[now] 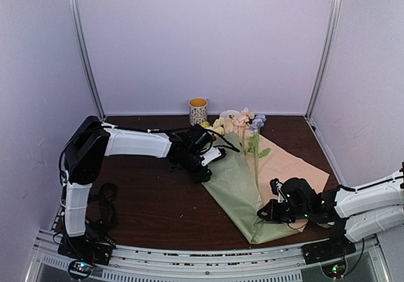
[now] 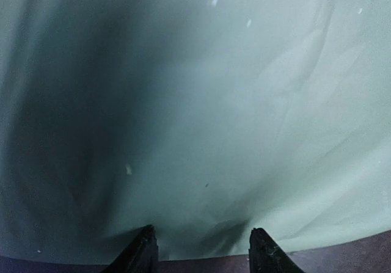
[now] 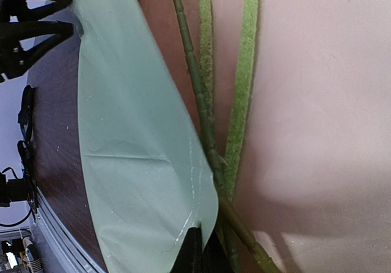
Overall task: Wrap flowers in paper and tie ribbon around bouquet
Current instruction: Press the fold line on the 2/3-folded wrapping paper.
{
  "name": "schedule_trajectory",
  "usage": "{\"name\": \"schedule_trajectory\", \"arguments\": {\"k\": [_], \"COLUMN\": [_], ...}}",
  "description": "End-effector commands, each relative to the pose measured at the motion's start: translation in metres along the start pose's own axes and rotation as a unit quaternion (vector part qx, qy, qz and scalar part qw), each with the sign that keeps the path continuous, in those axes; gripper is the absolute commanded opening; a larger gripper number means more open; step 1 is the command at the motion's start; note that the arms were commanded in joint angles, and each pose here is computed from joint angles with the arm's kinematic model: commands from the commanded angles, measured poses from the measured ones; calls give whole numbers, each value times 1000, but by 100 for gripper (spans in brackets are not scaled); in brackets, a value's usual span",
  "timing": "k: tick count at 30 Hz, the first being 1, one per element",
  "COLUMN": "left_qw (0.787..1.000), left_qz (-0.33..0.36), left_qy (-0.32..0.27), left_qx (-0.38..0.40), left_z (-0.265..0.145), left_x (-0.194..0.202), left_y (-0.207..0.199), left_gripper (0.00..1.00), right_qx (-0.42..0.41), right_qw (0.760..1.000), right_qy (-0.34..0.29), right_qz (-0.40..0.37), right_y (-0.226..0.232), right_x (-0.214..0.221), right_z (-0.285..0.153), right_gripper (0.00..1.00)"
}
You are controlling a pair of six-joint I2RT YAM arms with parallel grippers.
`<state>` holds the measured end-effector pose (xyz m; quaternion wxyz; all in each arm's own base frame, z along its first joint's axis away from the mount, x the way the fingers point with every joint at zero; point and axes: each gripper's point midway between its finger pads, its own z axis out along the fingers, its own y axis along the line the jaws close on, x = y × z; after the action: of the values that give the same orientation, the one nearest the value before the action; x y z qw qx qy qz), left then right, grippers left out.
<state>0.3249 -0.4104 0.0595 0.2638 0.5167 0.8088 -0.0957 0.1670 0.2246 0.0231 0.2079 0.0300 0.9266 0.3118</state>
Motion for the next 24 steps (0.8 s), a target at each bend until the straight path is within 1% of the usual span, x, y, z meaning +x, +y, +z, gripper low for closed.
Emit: {"name": "schedule_trajectory", "arguments": {"k": [1,4,11,16,20,24], "left_qw": [998,996,987,983,978,970], "left_qz": [-21,-60,-133,-153,-163,-191], "left_qy": [8,13,44,51,76,77], "left_qx": [-50,-59,-76,-85,-108,-126], "left_z": [7,16,28,33,39,33], "left_x": [-6,0,35,39,47,54], "left_y": [44,62,101,118,130,150], "left_gripper": [54,54,54,55,55,54], "right_qx": [80,79,83,82,81,80], "right_qw": [996,996,996,996,996,996], "right_qy": [35,34,35,40,42,43], "right_qz": [-3,-3,-8,-12,-11,-11], "right_y": [-43,-44,-45,-42,-43,-43], "right_x": [20,20,20,20,21,21], "right_z": [1,0,-2,0,0,0], "right_gripper": [0,0,0,0,0,0]}}
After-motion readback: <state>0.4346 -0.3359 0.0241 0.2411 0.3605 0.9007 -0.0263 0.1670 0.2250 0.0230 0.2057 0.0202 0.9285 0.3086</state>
